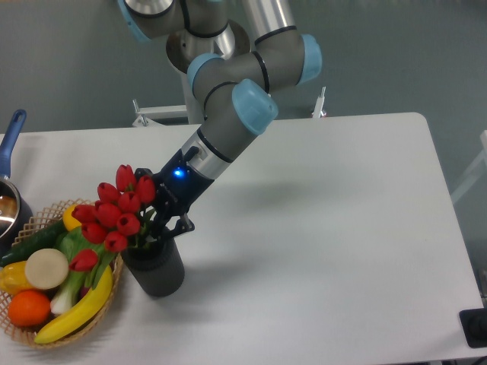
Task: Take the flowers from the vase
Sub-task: 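Close the gripper on the tulip stems, then lift the gripped tulips upward out of the vase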
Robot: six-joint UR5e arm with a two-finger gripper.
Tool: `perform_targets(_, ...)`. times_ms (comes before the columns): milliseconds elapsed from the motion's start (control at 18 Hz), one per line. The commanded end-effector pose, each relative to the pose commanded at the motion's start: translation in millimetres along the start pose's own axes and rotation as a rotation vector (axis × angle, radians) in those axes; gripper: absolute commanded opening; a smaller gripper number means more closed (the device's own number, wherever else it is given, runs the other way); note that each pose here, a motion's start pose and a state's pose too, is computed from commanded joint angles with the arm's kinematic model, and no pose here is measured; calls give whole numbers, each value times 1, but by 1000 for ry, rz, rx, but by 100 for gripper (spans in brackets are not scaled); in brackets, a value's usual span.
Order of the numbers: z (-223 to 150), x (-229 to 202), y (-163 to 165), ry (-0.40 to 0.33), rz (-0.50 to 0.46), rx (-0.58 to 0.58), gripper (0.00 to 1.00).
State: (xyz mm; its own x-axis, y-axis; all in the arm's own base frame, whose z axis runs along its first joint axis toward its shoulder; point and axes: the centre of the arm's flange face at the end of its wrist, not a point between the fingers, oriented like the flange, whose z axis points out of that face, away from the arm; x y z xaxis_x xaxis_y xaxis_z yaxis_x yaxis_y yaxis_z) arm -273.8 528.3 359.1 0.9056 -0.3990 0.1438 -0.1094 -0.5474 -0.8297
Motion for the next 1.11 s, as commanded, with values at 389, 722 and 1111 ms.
perform_targets(389, -18, -2, -23, -27, -84, 29, 46)
perform_targets(722, -31, 4, -35, -19, -81, 76, 46)
perform_targets(1111, -47, 9, -55, -7, -70, 137, 46)
